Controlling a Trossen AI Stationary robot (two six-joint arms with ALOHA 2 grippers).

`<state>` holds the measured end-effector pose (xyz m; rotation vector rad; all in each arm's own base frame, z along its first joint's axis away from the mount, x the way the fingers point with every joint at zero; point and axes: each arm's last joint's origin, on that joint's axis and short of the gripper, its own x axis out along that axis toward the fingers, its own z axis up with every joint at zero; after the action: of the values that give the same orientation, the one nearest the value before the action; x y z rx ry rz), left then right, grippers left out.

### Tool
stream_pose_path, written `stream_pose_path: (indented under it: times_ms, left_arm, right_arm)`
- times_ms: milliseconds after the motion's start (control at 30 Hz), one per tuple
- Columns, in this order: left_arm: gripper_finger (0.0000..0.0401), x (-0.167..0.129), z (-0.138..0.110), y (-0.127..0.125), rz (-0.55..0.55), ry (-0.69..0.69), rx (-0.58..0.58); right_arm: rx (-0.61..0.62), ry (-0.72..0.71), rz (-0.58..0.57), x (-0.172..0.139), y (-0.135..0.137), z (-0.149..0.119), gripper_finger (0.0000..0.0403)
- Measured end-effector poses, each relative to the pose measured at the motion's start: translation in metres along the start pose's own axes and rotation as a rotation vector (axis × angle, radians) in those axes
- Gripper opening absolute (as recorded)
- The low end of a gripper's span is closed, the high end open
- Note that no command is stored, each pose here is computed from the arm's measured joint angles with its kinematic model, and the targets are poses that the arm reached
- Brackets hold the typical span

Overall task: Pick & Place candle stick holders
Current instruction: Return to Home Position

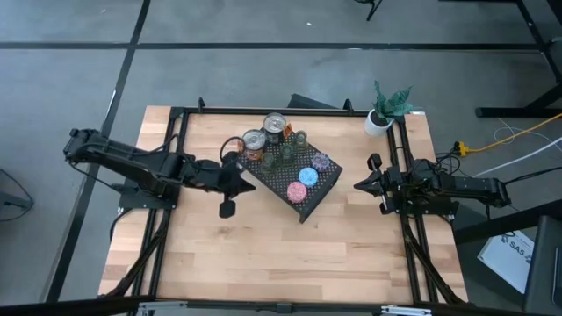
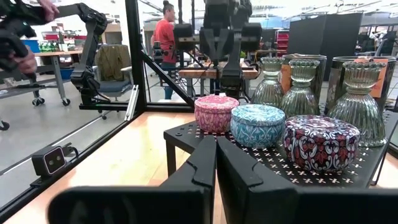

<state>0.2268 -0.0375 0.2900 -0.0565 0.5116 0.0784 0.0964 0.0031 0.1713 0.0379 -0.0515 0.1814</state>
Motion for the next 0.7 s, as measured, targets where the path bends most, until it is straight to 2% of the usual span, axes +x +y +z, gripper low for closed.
stream_pose_path:
  times_ms: [167, 400, 700]
  left_arm:
    - [0.0001, 0.000, -0.023, 0.012, -0.024, -0.065, -0.029]
    - [0.0001, -0.002, -0.053, 0.032, -0.010, -0.110, 0.027]
    - [0.0002, -0.004, -0.083, 0.046, -0.079, -0.235, 0.013]
  right_arm:
    - [0.000, 0.000, 0.001, 0.000, 0.000, 0.000, 0.0016]
    - [0.000, 0.000, 0.000, 0.000, 0.000, 0.000, 0.0016]
    - [0.000, 0.000, 0.001, 0.000, 0.000, 0.000, 0.0016]
